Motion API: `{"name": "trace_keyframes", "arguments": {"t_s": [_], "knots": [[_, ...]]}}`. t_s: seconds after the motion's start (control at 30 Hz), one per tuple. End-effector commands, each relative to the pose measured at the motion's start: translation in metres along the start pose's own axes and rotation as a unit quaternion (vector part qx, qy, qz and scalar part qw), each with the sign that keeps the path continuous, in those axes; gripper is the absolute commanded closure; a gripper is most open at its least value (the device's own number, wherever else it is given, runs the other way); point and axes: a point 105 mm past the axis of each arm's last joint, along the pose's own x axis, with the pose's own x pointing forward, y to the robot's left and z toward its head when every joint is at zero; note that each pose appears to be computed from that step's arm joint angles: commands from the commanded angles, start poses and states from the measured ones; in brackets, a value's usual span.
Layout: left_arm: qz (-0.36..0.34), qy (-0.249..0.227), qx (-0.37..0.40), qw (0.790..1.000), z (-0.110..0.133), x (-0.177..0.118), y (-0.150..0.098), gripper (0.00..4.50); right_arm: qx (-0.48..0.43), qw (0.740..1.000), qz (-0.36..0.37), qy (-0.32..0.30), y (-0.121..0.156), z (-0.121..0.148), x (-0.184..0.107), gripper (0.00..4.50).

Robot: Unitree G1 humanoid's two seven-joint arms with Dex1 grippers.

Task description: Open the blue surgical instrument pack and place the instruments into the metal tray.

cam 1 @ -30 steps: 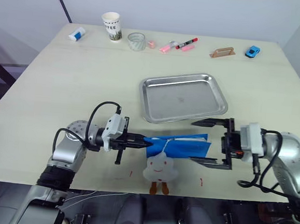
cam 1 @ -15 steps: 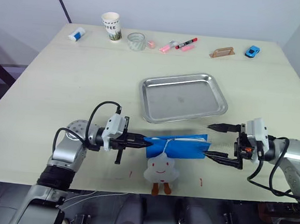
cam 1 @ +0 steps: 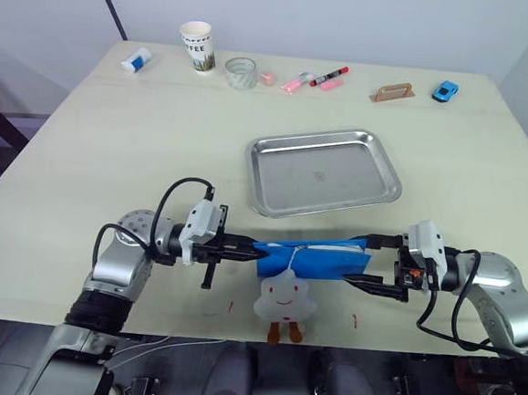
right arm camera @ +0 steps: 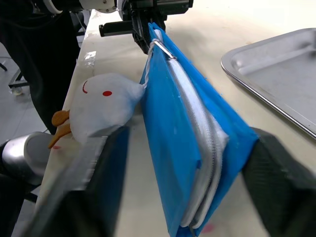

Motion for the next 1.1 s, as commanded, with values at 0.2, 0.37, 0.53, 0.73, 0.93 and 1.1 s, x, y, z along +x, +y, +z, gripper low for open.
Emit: {"name": "trace_keyframes", "arguments": {"t_s": [0.2, 0.37, 0.53, 0.73, 0.93, 1.1], "knots": [[0.008, 0.001, 0.009, 1.0, 0.011, -0.003, 0.003, 4.5, -0.024, 1.0, 0.0, -0.012, -0.004, 0.008, -0.001, 4.47], [0.022, 0.004, -0.006, 1.0, 0.012, -0.007, 0.006, 3.55, -0.026, 1.0, -0.003, -0.013, -0.005, 0.006, 0.0, 4.5], [0.033, -0.009, -0.013, 0.999, 0.024, -0.019, 0.003, 1.58, -0.025, 1.0, -0.006, -0.012, -0.005, 0.004, 0.0, 4.5], [0.017, -0.044, -0.012, 0.999, 0.054, -0.031, -0.012, 0.02, -0.021, 1.0, -0.008, -0.008, -0.005, 0.002, 0.0, 4.5], [-0.068, -0.046, -0.023, 0.996, 0.06, -0.006, -0.041, 0.02, 0.001, 1.0, -0.015, -0.004, -0.009, 0.0, 0.002, 4.5], [-0.094, -0.03, -0.03, 0.995, 0.046, 0.011, -0.05, 0.02, 0.018, 0.999, -0.027, -0.016, -0.013, 0.005, 0.003, 4.5]]}}
